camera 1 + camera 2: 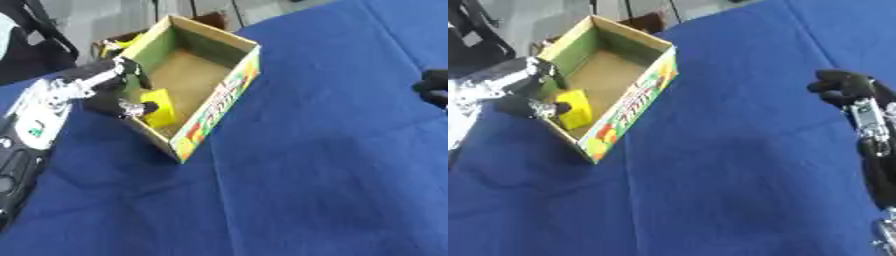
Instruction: Pick up objects on the table and place them in the box.
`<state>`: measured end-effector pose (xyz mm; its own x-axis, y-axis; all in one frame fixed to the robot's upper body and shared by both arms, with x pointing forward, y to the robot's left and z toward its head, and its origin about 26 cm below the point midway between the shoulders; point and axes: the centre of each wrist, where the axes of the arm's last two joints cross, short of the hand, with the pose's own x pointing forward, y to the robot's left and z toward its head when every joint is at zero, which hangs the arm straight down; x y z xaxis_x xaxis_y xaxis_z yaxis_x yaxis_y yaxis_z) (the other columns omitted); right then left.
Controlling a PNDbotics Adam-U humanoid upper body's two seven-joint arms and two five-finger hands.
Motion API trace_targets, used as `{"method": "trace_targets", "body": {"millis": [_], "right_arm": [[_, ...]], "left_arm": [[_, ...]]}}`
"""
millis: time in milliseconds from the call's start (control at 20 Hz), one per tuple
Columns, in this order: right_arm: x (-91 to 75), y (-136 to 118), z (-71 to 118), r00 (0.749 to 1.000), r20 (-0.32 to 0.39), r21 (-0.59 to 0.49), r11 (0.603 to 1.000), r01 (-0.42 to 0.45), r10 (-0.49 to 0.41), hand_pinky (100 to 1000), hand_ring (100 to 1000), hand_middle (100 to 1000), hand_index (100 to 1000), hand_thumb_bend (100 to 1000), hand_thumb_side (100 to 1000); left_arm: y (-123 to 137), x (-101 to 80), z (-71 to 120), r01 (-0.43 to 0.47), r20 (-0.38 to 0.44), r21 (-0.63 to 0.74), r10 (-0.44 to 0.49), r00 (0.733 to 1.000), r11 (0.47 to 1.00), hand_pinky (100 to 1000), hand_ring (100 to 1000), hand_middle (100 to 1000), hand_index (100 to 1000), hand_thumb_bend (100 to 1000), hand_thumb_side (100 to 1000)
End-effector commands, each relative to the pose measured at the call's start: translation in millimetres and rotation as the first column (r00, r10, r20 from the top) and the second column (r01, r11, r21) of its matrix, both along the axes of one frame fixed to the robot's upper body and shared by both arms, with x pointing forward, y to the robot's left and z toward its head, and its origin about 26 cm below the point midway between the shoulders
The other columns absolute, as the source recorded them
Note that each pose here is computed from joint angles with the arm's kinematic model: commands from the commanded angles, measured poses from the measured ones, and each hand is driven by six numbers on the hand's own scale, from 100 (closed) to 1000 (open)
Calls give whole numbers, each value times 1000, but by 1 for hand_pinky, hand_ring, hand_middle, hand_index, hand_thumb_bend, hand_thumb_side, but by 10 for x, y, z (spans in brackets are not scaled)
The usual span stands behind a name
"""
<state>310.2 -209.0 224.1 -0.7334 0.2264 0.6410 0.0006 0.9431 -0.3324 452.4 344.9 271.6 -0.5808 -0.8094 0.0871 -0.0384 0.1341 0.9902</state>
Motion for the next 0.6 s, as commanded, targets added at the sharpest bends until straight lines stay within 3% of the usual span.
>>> {"method": "trace_targets", "body": {"millis": [50,100,300,450,600], "right_arm": [[-37,-9,60,1000,26,-4,1000,-2,3,871,911,653,785,100,921],[-37,-13,56,1000,24,-4,1000,-1,1,871,911,653,785,100,921],[-40,-39,36,1000,17,-5,1000,12,-12,871,911,653,784,100,920],[-42,-59,23,1000,13,-6,1000,22,-22,871,911,653,784,100,919],[-44,-77,9,999,9,-6,999,33,-32,870,911,653,784,100,919]], "left_arm": [[85,-73,230,-28,77,45,24,997,999,754,893,929,985,1000,799],[91,-95,285,-35,105,36,31,994,999,761,889,914,987,1000,885],[116,-242,598,-27,250,-84,47,967,996,680,824,836,974,973,1000],[135,-386,836,8,364,-195,65,929,981,632,783,794,944,896,1000],[160,-539,1006,56,459,-305,95,883,951,528,688,696,878,768,1000]]}}
